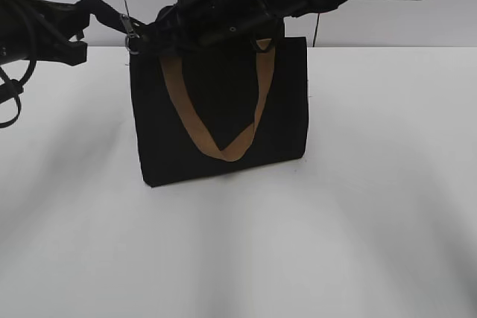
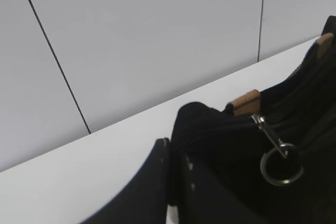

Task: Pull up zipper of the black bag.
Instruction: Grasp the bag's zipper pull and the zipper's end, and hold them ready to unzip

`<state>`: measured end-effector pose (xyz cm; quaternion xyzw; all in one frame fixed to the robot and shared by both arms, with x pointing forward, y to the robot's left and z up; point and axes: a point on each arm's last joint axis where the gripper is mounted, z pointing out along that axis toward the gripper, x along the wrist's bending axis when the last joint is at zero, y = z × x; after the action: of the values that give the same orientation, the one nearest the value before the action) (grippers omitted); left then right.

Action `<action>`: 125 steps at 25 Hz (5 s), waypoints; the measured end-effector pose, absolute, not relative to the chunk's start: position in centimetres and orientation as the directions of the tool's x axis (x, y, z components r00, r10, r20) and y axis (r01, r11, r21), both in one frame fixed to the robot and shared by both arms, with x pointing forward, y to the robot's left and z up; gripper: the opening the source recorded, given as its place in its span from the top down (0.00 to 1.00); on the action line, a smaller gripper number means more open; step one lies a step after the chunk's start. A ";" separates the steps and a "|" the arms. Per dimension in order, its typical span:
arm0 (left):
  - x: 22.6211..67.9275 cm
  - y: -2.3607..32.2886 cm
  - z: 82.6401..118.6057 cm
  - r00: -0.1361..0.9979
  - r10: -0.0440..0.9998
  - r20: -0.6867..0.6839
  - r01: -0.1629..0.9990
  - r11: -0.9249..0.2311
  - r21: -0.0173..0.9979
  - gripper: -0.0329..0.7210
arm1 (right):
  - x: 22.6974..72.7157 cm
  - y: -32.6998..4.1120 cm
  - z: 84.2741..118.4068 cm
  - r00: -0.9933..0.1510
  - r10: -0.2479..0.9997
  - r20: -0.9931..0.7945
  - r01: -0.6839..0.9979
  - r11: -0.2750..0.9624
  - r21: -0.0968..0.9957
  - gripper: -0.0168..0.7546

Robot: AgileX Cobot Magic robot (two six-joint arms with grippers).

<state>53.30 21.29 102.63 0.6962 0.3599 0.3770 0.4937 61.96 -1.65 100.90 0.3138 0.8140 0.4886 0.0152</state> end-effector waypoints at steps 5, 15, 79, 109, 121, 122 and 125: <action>53.3 21.3 102.6 0.457 0.873 0.170 0.129 -0.254 0.959 0.95 | 61.8 -1.6 100.9 -0.819 0.503 0.277 0.483 0.343 0.805 1.00; 53.2 21.6 102.1 0.445 0.878 0.173 0.184 -0.279 0.943 0.95 | 61.5 -2.6 102.8 -0.849 0.473 0.237 0.435 0.371 0.820 1.00; 53.5 21.4 103.5 0.395 0.917 -0.054 0.146 -0.004 0.989 0.95 | 62.8 -4.2 101.4 -0.909 0.376 0.181 0.341 0.421 0.840 0.59; 53.2 20.4 103.8 0.421 0.904 -0.082 0.128 0.031 0.991 0.95 | 64.0 -4.1 100.2 -0.839 0.484 0.248 0.439 0.333 0.835 0.58; 53.2 20.4 103.8 0.418 0.903 -0.104 0.131 0.053 0.990 0.95 | 63.4 -3.0 99.8 -0.853 0.465 0.239 0.428 0.359 0.830 0.84; 53.2 20.4 103.8 0.418 0.903 -0.104 0.131 0.053 0.990 0.95 | 63.4 -3.0 99.8 -0.850 0.467 0.244 0.433 0.356 0.828 0.88; 53.2 20.4 103.8 0.418 0.903 -0.102 0.132 0.050 0.990 0.95 | 63.4 -3.0 99.8 -0.840 0.476 0.260 0.451 0.347 0.822 0.97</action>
<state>53.24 20.41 103.82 0.6054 0.4272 0.3290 0.5854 63.42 -2.98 99.80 0.2822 0.8207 0.4966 0.0124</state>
